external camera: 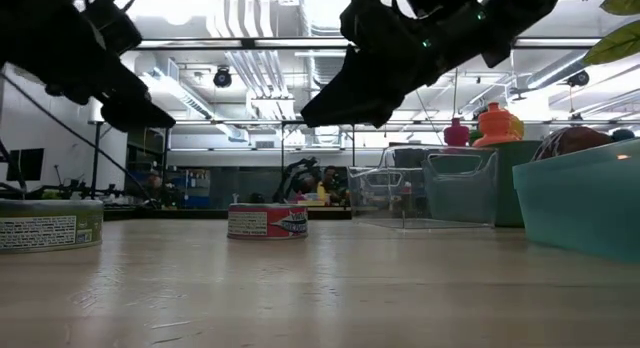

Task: Pick & Place Food Item
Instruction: Adjust the transparent bin

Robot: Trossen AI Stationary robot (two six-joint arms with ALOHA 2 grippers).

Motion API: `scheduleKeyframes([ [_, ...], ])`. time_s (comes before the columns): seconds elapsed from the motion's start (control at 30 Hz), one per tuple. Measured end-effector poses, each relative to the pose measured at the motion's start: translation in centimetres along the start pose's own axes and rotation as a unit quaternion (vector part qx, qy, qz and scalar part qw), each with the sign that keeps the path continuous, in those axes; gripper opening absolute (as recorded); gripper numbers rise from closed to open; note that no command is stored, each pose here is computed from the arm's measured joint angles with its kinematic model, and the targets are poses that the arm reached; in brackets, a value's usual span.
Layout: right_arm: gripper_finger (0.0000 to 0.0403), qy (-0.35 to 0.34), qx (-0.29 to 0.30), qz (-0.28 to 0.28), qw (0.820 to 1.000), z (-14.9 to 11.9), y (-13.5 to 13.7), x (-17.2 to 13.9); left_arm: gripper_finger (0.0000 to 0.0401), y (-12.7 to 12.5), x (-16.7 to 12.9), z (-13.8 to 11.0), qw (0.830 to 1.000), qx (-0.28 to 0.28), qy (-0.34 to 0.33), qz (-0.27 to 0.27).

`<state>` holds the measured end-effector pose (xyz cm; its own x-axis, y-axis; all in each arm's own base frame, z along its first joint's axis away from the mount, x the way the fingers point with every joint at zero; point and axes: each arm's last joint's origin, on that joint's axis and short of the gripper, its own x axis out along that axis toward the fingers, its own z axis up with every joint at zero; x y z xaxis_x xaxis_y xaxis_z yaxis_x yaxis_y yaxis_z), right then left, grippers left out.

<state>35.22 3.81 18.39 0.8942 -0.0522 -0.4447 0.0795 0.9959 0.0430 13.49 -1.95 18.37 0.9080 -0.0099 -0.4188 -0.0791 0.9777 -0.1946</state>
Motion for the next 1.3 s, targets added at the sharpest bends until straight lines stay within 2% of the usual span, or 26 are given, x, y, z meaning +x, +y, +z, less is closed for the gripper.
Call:
scheduleKeyframes([
  [0.17,0.0157,0.008,-0.002,0.000,1.000,-0.5,0.0,0.0,0.0390,-0.6,1.6,1.1,0.996,0.028,0.077,0.026],
  [0.33,0.0157,0.025,-0.004,-0.003,1.000,-1.7,-0.2,-0.2,0.0390,-1.0,3.8,1.6,0.989,0.053,0.127,0.044],
  [0.57,0.0157,0.033,-0.005,-0.002,0.999,-2.5,-0.2,-0.3,0.0390,-1.4,6.3,2.3,0.978,0.110,0.159,0.082],
  [0.67,0.0157,0.034,-0.005,-0.003,0.999,-2.5,-0.2,-0.3,0.0390,-1.5,7.1,2.3,0.978,0.106,0.160,0.082],
  [1.03,0.0157,0.035,-0.005,-0.003,0.999,-2.6,-0.3,-0.3,0.0391,-1.4,8.4,1.4,0.981,0.028,0.166,0.099],
  [1.13,0.0157,0.035,-0.005,-0.003,0.999,-2.6,-0.3,-0.3,0.0391,-1.4,8.4,1.4,0.980,0.026,0.165,0.106],
  [1.3,0.0157,0.035,-0.005,-0.003,0.999,-2.6,-0.3,-0.3,0.0391,-1.1,8.4,1.5,0.976,0.038,0.147,0.155],
])
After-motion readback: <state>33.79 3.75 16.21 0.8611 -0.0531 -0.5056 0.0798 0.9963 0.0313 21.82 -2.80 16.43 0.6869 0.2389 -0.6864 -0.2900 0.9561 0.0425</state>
